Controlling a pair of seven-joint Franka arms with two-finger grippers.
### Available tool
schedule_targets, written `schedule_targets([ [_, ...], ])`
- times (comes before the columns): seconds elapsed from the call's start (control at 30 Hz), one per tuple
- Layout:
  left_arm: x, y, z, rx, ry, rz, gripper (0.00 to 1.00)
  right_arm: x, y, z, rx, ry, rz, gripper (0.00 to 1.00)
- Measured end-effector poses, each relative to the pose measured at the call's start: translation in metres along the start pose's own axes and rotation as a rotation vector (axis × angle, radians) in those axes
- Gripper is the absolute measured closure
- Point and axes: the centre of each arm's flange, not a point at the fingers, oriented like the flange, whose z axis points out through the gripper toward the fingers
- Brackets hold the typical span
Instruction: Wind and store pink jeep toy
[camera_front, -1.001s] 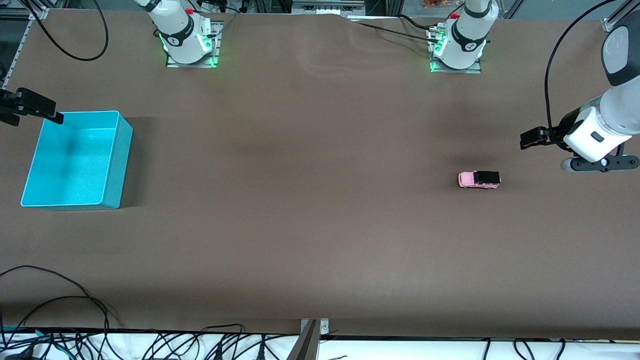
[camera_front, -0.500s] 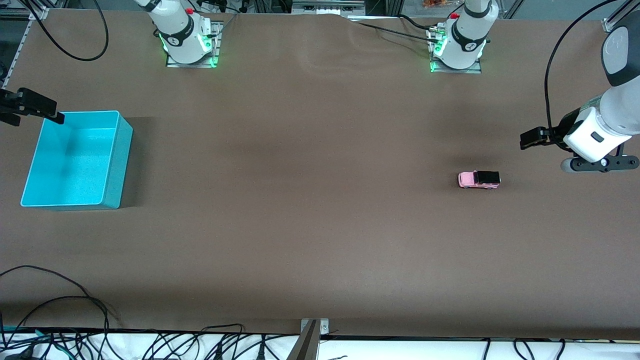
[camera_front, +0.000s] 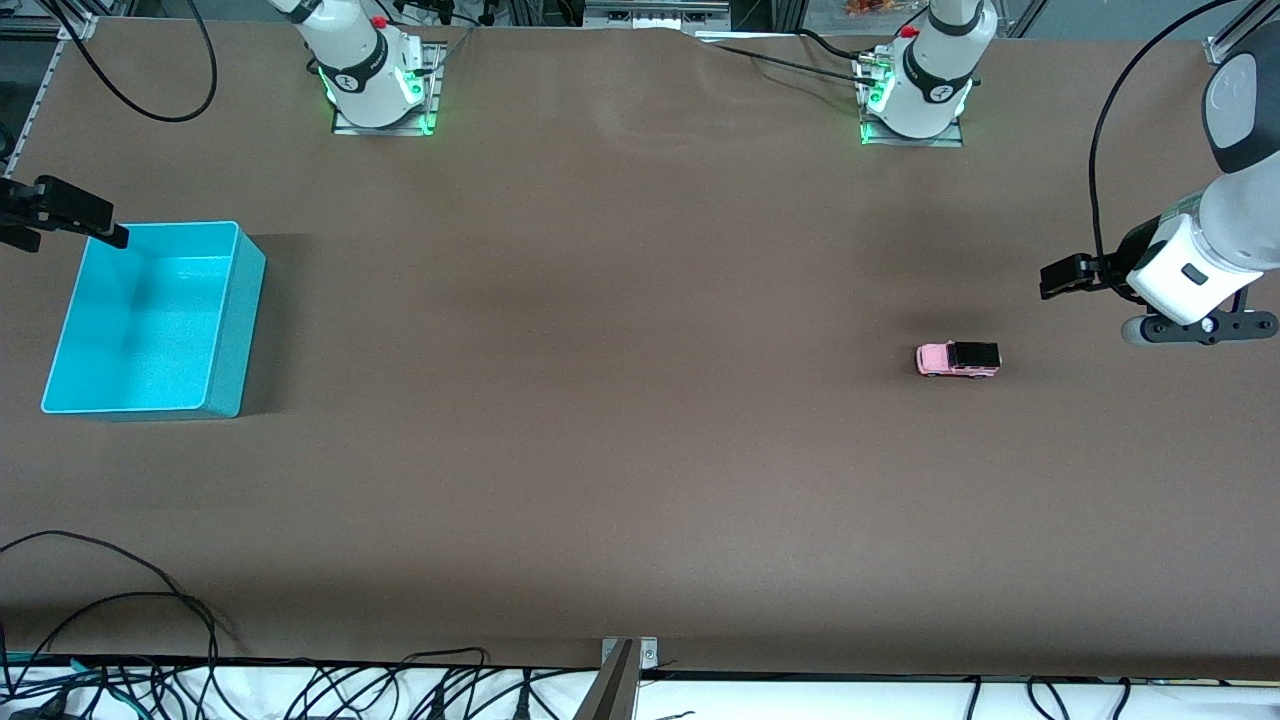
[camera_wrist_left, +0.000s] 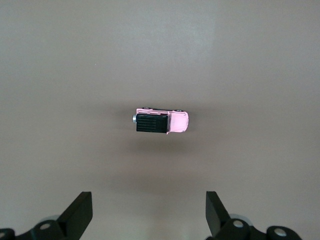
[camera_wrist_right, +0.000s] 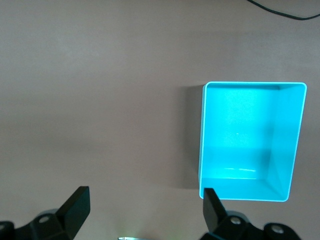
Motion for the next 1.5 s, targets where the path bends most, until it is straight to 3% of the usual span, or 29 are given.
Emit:
schedule_targets([
  [1.5, 0.0008, 0.0, 0.0015, 0.0, -0.003, 0.0, 0.0, -0.0006, 0.0045, -0.0002, 0.0, 0.0, 0.008, 0.0],
])
